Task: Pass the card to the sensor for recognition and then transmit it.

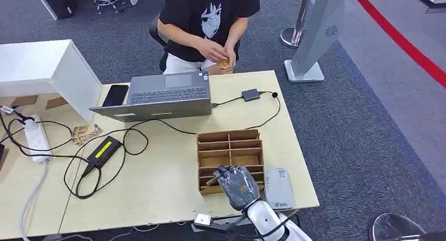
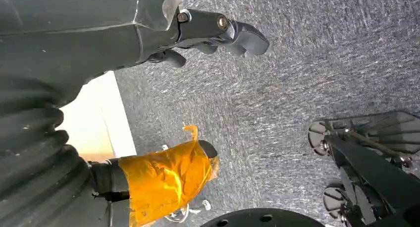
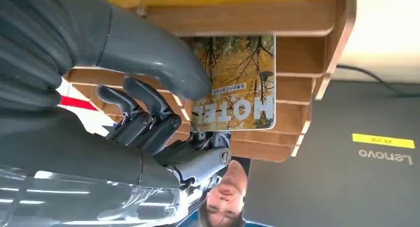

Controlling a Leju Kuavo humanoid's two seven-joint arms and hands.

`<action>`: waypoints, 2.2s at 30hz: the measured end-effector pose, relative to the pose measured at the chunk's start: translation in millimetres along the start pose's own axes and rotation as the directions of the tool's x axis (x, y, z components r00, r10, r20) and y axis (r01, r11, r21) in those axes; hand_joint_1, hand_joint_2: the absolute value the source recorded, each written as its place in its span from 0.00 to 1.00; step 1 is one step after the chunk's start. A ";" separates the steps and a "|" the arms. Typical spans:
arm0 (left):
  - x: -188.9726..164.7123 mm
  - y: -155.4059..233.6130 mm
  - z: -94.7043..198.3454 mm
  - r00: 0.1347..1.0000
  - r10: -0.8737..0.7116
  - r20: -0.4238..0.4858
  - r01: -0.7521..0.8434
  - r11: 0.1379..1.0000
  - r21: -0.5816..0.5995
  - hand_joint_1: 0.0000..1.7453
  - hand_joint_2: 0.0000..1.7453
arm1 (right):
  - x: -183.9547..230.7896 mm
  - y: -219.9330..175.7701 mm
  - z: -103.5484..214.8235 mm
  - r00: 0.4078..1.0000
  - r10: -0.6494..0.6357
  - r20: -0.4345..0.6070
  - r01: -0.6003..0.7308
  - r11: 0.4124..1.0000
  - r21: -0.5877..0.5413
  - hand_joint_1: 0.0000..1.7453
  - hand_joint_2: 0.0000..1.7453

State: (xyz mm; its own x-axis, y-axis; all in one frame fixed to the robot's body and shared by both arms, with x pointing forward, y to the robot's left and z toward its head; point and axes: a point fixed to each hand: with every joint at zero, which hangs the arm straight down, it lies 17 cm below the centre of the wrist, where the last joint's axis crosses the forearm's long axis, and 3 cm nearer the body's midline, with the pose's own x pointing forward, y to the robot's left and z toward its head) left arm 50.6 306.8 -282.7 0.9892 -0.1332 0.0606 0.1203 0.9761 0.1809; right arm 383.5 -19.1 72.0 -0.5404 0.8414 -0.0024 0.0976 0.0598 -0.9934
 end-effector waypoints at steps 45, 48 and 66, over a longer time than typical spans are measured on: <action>17.5 23.0 -2.2 0.985 -0.165 0.045 0.165 0.986 0.011 0.00 1.00 | -146.0 -233.8 -188.0 0.957 -0.093 -0.274 0.040 0.980 -0.194 1.00 1.00; 19.6 23.6 -2.1 0.984 -0.172 0.048 0.172 0.985 0.013 0.00 1.00 | -148.8 -228.6 -194.7 0.953 -0.086 -0.289 0.040 0.986 -0.161 0.97 1.00; 19.6 34.8 -3.3 0.982 -0.182 0.049 0.181 0.983 0.023 0.00 1.00 | -130.5 -195.6 -208.5 0.597 -0.788 -0.149 0.777 0.614 -0.137 0.00 1.00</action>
State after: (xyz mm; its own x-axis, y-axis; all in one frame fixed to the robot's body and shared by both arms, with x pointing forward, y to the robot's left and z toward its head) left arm 74.5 338.7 -278.5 0.9455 -0.3171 0.0747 0.2958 0.9317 0.2110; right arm 609.2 -28.7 290.5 -0.2745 0.5354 0.7987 -0.2450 0.7643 -0.5965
